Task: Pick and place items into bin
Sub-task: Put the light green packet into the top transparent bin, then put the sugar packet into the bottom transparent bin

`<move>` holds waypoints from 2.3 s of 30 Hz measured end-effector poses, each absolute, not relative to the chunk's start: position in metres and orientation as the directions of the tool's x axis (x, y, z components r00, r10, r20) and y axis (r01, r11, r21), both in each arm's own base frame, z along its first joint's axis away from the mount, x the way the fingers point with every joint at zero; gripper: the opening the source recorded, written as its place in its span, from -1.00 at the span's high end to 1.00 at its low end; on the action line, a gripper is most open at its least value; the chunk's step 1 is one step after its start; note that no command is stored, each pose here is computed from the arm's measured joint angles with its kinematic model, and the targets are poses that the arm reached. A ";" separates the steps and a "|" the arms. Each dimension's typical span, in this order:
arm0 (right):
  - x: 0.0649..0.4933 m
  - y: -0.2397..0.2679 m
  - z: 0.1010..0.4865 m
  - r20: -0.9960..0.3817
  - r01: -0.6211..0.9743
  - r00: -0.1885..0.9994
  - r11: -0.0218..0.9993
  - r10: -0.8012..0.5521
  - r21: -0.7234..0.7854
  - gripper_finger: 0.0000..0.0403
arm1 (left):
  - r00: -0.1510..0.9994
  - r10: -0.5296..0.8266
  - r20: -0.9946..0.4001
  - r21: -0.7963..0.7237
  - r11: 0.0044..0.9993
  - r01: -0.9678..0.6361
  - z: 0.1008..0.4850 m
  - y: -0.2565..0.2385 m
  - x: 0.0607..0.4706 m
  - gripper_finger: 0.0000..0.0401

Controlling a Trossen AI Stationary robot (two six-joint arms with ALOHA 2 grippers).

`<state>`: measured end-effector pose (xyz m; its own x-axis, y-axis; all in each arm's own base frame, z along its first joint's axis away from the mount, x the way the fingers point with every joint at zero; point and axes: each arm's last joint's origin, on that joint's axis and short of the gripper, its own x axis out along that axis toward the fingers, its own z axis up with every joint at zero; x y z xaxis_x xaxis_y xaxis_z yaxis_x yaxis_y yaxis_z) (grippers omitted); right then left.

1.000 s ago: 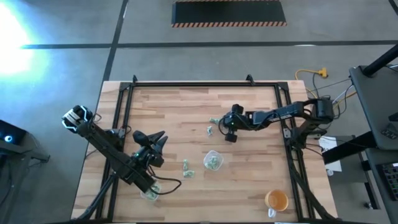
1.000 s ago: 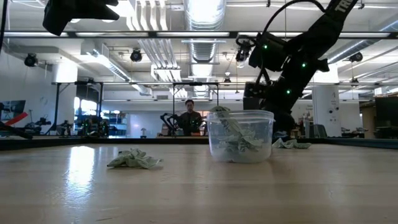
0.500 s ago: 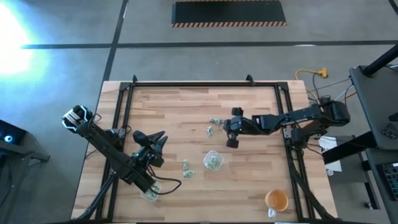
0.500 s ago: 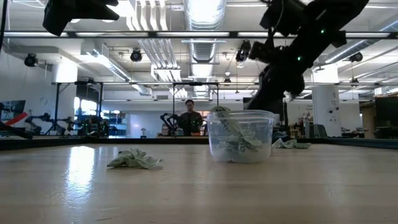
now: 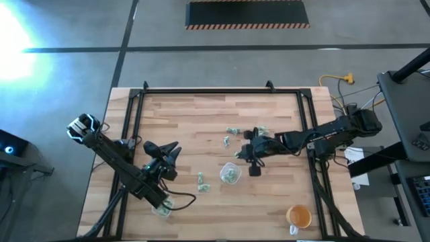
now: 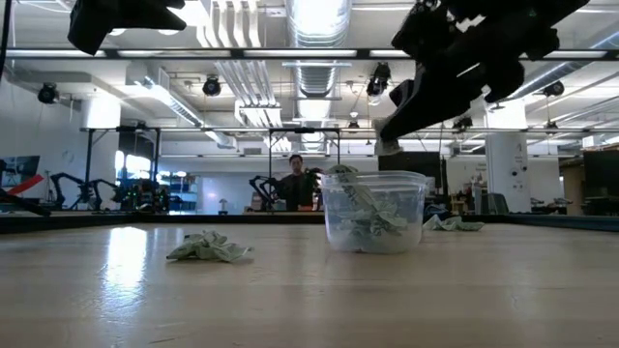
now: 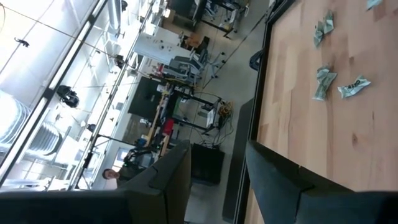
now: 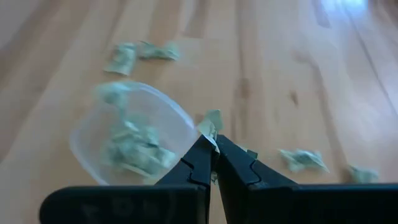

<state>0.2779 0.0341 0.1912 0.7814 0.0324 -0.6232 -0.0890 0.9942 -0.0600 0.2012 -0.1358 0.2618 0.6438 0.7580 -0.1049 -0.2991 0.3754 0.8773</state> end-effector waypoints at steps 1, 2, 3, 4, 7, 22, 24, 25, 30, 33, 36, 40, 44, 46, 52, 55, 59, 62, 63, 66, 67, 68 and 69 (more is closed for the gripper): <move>0.278 0.037 0.192 -0.617 -0.100 0.786 0.993 0.043 -0.058 0.96 | 0.644 0.758 -0.105 0.878 0.375 -0.298 0.262 -0.136 0.201 0.31; 0.278 0.040 0.192 -0.611 -0.114 0.790 0.992 0.058 -0.053 0.96 | 0.644 0.758 -0.106 0.877 0.376 -0.298 0.262 -0.136 0.201 0.31; 0.279 0.042 0.192 -0.607 -0.133 0.791 0.990 0.080 -0.043 0.96 | 0.644 0.758 -0.106 0.877 0.376 -0.298 0.262 -0.136 0.201 0.31; 0.280 0.044 0.192 -0.601 -0.156 0.792 0.987 0.107 -0.031 0.96 | 0.644 0.758 -0.106 0.877 0.376 -0.298 0.262 -0.136 0.201 0.31; 0.281 0.051 0.191 -0.585 -0.236 0.787 0.972 0.193 0.004 0.96 | 0.644 0.758 -0.106 0.877 0.376 -0.298 0.262 -0.136 0.201 0.31; 0.301 0.058 0.164 -0.638 -0.314 0.715 0.947 0.286 0.072 0.96 | 0.644 0.757 -0.110 0.874 0.382 -0.300 0.261 -0.136 0.202 0.31; 0.306 0.059 0.166 -0.630 -0.316 0.721 0.946 0.288 0.071 0.96 | 0.644 0.757 -0.110 0.874 0.382 -0.300 0.261 -0.136 0.202 0.31; 0.306 0.059 0.165 -0.637 -0.316 0.715 0.946 0.288 0.073 0.96 | 0.644 0.757 -0.110 0.874 0.382 -0.300 0.261 -0.136 0.202 0.31; 0.307 0.059 0.166 -0.646 -0.315 0.708 0.946 0.286 0.074 0.89 | 0.644 0.757 -0.109 0.874 0.382 -0.301 0.261 -0.136 0.202 0.31; 0.307 0.059 0.166 -0.646 -0.318 0.708 0.945 0.286 0.070 0.77 | 0.644 0.757 -0.109 0.874 0.382 -0.301 0.261 -0.136 0.202 0.31; 0.307 0.059 0.167 -0.643 -0.319 0.710 0.945 0.286 0.068 0.63 | 0.644 0.757 -0.109 0.874 0.382 -0.301 0.261 -0.136 0.202 0.31; 0.306 0.059 0.168 -0.641 -0.335 0.712 0.941 0.286 0.048 0.45 | 0.644 0.757 -0.112 0.860 0.398 -0.318 0.261 -0.136 0.202 0.31; 0.306 0.059 0.181 -0.649 -0.346 0.711 0.938 0.273 0.015 0.34 | 0.624 0.749 -0.224 0.835 0.478 -0.274 0.258 -0.136 0.203 0.31; 0.304 0.057 0.190 -0.666 -0.314 0.710 0.949 0.229 -0.009 0.32 | 0.604 0.738 -0.301 0.816 0.527 -0.237 0.256 -0.135 0.206 0.31; 0.299 0.054 0.210 -0.679 -0.242 0.719 0.969 0.146 -0.048 0.33 | 0.604 0.671 -0.429 0.779 0.613 -0.127 0.249 -0.137 0.221 0.31; 0.295 0.053 0.211 -0.680 -0.225 0.722 0.973 0.127 -0.057 0.36 | 0.630 0.588 -0.508 0.746 0.666 -0.020 0.249 -0.140 0.234 0.31; 0.288 0.052 0.209 -0.717 -0.198 0.688 0.980 0.113 -0.036 0.40 | 0.677 0.410 -0.611 0.669 0.725 0.165 0.252 -0.142 0.252 0.31; 0.285 0.050 0.208 -0.739 -0.163 0.668 0.986 0.085 -0.035 0.43 | 0.688 0.250 -0.681 0.587 0.748 0.310 0.254 -0.140 0.263 0.31; 0.284 0.050 0.207 -0.745 -0.157 0.663 0.987 0.080 -0.034 0.44 | 0.678 0.204 -0.706 0.557 0.752 0.353 0.253 -0.138 0.265 0.31; 0.283 0.049 0.205 -0.760 -0.146 0.647 0.988 0.060 -0.047 0.47 | 0.638 0.107 -0.763 0.474 0.764 0.438 0.250 -0.129 0.271 0.31; 0.282 0.049 0.205 -0.763 -0.146 0.643 0.988 0.059 -0.047 0.48 | 0.622 0.085 -0.778 0.452 0.764 0.460 0.247 -0.127 0.272 0.31; 0.282 0.049 0.204 -0.767 -0.144 0.639 0.989 0.058 -0.045 0.49 | 0.603 0.070 -0.794 0.435 0.759 0.484 0.243 -0.124 0.274 0.31; 0.282 0.049 0.204 -0.768 -0.142 0.638 0.989 0.058 -0.044 0.50 | 0.586 0.055 -0.808 0.418 0.754 0.506 0.240 -0.122 0.275 0.31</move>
<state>0.2817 0.0492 0.2041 0.6382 0.0578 -0.7677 -0.1423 0.9889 -0.0439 0.2751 -0.1216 0.2395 0.5861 0.0548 -0.8084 0.5060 0.7545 0.4180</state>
